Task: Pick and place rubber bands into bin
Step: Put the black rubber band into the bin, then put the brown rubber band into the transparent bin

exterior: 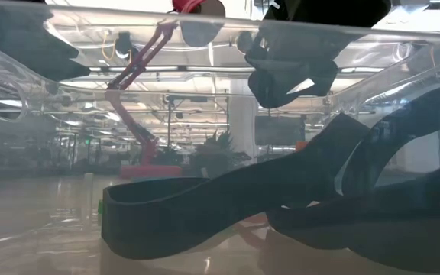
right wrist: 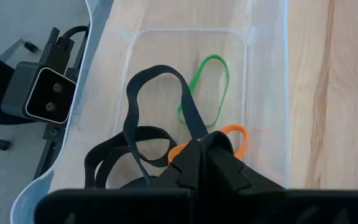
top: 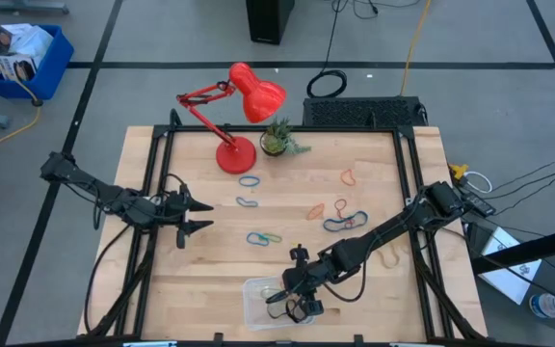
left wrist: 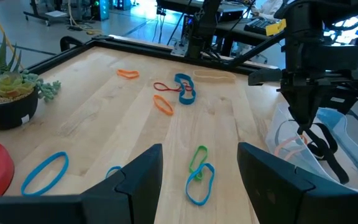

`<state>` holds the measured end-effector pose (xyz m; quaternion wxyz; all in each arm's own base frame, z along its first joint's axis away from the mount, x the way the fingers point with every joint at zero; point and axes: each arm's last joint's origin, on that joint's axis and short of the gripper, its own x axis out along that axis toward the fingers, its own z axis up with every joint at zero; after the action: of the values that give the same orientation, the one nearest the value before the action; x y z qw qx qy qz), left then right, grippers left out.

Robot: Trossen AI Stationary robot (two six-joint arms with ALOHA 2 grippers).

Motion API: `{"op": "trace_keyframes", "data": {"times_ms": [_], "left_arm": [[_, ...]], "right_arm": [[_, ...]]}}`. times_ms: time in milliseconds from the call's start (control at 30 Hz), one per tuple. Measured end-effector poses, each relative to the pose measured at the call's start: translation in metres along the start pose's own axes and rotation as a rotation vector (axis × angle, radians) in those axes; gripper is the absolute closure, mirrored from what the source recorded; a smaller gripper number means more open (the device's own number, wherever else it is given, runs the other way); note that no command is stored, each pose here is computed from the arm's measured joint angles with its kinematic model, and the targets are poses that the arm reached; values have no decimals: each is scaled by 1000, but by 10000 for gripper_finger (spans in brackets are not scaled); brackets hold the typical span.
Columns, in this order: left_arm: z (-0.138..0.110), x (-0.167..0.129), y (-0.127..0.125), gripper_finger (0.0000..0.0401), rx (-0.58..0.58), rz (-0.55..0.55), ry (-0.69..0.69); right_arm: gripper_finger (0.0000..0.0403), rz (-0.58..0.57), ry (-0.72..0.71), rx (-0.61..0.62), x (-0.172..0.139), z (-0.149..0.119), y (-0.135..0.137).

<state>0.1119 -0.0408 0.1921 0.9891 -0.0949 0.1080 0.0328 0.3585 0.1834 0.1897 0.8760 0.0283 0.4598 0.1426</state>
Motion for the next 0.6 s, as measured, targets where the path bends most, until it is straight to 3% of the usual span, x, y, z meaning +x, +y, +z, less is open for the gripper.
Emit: {"op": "trace_keyframes", "data": {"times_ms": [600], "left_arm": [[0,0,0,187,0,0,0]], "right_arm": [[263,0,0,0,0,0,0]]}}
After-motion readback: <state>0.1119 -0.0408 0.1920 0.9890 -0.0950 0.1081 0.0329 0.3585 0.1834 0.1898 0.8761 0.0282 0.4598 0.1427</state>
